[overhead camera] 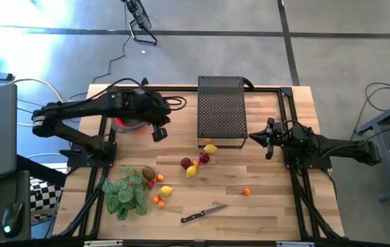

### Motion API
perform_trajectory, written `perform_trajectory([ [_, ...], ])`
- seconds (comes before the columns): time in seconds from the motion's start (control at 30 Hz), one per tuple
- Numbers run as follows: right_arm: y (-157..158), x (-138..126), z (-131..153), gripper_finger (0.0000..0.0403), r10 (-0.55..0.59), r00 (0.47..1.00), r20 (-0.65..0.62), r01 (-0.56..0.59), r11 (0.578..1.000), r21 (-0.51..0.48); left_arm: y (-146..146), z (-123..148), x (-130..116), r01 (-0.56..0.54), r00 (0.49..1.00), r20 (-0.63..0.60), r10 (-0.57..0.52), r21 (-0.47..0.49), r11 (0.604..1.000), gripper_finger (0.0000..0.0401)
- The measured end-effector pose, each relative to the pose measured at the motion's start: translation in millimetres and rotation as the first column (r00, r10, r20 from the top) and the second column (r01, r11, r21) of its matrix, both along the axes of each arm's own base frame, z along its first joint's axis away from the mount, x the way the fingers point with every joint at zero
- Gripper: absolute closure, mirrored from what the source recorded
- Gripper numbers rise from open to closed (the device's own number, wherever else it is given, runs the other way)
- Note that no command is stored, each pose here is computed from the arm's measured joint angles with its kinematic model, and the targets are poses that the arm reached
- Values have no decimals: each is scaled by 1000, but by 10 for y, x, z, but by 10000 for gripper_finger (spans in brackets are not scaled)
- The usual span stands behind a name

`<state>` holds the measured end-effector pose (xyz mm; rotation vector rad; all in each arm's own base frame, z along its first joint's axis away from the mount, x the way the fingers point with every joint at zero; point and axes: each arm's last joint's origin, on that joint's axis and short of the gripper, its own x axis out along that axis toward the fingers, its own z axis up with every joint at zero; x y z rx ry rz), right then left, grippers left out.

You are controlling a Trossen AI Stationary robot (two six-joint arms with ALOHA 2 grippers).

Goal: Pick & Place Fruit
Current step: Put the left red pomegranate into the strainer bowl

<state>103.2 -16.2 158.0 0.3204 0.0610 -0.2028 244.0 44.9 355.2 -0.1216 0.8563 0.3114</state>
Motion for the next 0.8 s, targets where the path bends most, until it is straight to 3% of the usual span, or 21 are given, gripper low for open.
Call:
perform_trajectory([
  [0.17,-2,4,-5,401,-3,1000,-7,3,1000,-7,19,-137,155,13,999,-44,-15,-36,999,320],
  [0.5,-2,4,-3,401,-1,1000,-11,0,999,-37,80,-466,504,-110,990,-97,98,-127,986,162],
  [0.67,-1,4,-3,401,5,1000,-20,-7,996,-84,86,-612,602,-187,977,-140,159,-214,959,104],
  [0.8,-1,4,-3,401,4,1000,-18,-6,997,-72,80,-643,658,-242,969,-126,212,-313,919,84],
])
